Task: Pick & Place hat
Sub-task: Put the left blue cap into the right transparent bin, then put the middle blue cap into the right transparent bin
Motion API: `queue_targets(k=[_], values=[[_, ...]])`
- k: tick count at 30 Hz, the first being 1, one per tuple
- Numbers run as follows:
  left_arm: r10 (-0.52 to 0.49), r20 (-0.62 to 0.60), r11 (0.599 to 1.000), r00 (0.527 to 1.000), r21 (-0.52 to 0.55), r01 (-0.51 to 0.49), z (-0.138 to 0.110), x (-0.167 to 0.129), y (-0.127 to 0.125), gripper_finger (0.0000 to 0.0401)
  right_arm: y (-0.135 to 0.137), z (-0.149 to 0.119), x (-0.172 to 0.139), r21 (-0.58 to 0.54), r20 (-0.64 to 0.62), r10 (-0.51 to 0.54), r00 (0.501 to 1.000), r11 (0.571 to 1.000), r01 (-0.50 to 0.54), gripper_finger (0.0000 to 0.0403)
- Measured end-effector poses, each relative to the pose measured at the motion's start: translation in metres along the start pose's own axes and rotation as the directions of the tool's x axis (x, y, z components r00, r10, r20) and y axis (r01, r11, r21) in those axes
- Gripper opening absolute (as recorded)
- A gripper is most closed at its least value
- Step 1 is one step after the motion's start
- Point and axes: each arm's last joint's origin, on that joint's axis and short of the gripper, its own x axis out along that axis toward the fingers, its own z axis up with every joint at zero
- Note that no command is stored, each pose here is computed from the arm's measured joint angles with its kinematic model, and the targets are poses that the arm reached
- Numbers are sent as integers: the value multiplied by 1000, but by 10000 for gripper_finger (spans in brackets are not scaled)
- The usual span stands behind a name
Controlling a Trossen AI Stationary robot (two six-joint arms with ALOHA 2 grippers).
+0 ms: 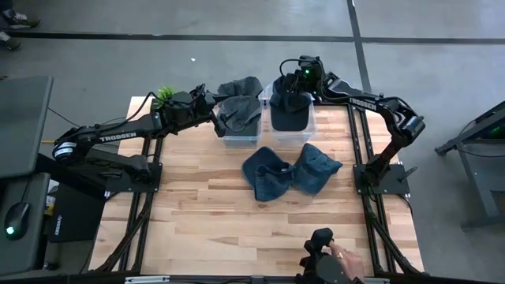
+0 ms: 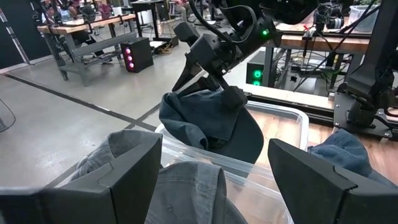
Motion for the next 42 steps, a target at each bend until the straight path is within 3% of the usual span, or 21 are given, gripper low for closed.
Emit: queue_targets(k=[7,12,19,29,36,42], values=[[-1,0,1000,1000,0,1,0,0,0,294,0,0,0,14,-4,-9,1000,1000,9,164],[-1,0,1000,1000,-1,1,0,0,0,294,-4,2,0,18,-18,-73,997,997,74,210],[0,-1,1000,1000,-1,0,0,0,0,294,-9,10,-10,8,17,-112,994,994,112,227],[-1,-6,1000,1000,0,1,-1,0,0,294,-16,32,-53,48,87,-167,982,985,163,227],[-35,-56,999,998,-8,35,-6,0,-1,294,-1,53,-96,126,216,-33,976,992,6,224],[-112,-142,994,984,-14,111,-14,-2,-9,294,41,68,-125,32,215,218,952,973,-230,206]])
